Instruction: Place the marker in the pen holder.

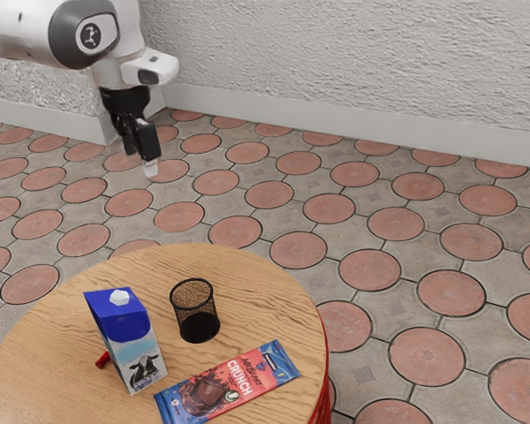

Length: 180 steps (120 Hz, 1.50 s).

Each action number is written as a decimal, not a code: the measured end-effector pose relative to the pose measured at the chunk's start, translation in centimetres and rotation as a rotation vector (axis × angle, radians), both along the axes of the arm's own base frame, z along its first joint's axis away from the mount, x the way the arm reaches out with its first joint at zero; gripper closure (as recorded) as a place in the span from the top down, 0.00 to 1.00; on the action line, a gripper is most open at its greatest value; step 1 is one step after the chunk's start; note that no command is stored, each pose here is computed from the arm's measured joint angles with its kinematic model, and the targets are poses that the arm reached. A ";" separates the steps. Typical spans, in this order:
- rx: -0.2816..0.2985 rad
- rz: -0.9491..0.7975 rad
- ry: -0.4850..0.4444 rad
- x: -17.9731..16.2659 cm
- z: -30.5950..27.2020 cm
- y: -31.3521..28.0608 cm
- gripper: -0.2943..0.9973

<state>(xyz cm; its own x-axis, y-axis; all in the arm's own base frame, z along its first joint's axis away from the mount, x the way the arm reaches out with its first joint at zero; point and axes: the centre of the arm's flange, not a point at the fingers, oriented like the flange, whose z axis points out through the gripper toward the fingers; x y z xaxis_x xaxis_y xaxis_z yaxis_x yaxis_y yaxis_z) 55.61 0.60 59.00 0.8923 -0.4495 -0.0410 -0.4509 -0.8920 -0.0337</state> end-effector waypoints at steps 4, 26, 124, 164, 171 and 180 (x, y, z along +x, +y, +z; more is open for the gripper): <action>0.000 -0.017 -0.012 0.2 0.2 0.0 0.77; -0.002 -0.078 -0.034 0.3 -0.3 0.1 0.77; 0.035 0.379 0.052 -6.1 -24.3 7.7 0.53; 0.038 0.469 0.066 -6.5 -30.2 6.9 0.45; 0.036 0.479 0.066 -6.3 -31.0 6.6 0.45; 0.035 0.497 0.061 -6.1 -31.7 6.7 0.44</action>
